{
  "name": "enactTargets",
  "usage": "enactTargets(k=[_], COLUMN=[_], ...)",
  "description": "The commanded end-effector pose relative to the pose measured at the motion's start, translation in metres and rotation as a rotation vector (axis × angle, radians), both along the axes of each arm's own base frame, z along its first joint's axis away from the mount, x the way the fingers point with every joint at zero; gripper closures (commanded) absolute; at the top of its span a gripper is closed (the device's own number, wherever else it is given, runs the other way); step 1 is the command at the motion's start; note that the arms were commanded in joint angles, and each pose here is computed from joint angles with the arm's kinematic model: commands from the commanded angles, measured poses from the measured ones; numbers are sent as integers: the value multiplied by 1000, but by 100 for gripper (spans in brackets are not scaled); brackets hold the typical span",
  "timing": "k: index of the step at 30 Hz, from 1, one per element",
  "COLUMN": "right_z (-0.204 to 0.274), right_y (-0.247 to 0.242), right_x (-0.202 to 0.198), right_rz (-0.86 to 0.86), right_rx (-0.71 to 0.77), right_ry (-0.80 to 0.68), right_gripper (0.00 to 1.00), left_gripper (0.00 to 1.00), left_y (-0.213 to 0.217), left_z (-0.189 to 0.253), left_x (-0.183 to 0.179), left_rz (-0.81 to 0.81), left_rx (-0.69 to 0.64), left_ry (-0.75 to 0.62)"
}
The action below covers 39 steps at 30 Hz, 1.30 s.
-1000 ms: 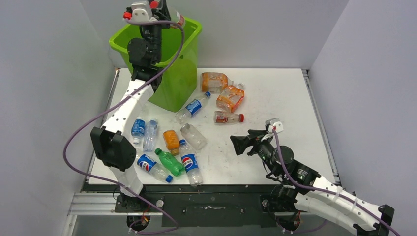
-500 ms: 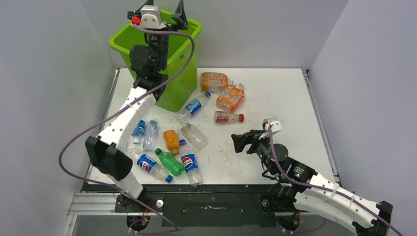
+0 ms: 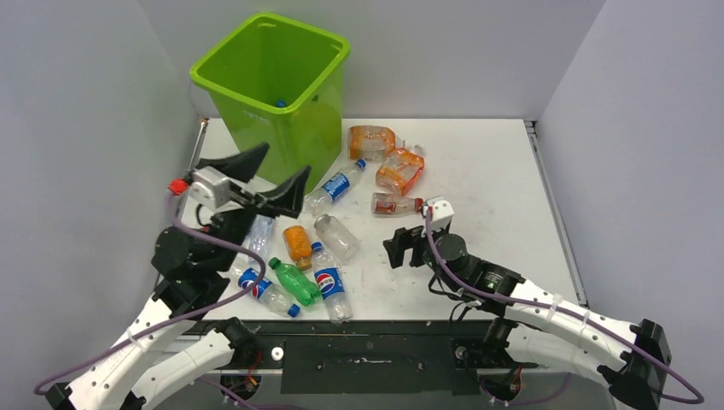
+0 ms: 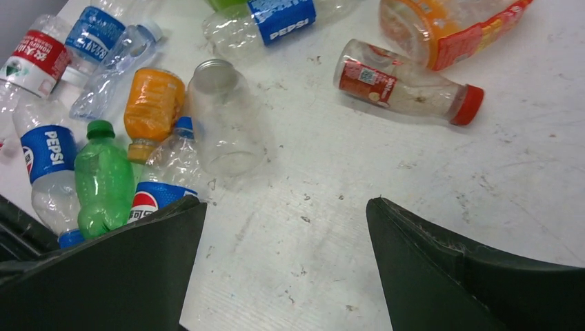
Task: Put the plastic bottles in the bin
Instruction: Pick up the plastic bottle at the center of the board.
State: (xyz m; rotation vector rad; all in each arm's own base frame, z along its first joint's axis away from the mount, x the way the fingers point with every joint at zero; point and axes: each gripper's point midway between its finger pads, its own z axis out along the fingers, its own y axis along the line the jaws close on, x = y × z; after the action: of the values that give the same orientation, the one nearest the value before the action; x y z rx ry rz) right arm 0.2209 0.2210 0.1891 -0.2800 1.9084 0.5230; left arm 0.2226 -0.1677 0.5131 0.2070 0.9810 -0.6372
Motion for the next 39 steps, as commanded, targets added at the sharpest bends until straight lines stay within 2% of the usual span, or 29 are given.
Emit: enactTargets(k=[1, 5, 8, 12, 20, 28, 32, 39], right_z=[-5, -27, -36, -40, -75, -107, -119, -131], right_y=[36, 66, 88, 118, 147, 144, 148, 152], right_x=[-5, 5, 15, 31, 61, 77, 77, 76], right_rz=[143, 180, 208, 250, 296, 257, 276, 302], right_rx=[31, 5, -7, -40, -157, -288, -313, -318], right_ry=[29, 92, 120, 129, 196, 240, 253, 261], right_gripper=[10, 10, 10, 10, 10, 10, 10, 3], left_gripper=[4, 4, 4, 4, 4, 4, 4, 4], left_y=[-4, 26, 39, 55, 67, 57, 56, 57], left_z=[-166, -188, -194, -197, -200, -202, -203, -203], left_x=[16, 7, 2, -2, -6, -6, -5, -6], left_rz=[31, 111, 125, 155, 196, 162, 160, 162], left_rx=[234, 106, -9, -83, -91, -67, -60, -64], left_ry=[441, 479, 442, 420, 431, 446, 453, 451])
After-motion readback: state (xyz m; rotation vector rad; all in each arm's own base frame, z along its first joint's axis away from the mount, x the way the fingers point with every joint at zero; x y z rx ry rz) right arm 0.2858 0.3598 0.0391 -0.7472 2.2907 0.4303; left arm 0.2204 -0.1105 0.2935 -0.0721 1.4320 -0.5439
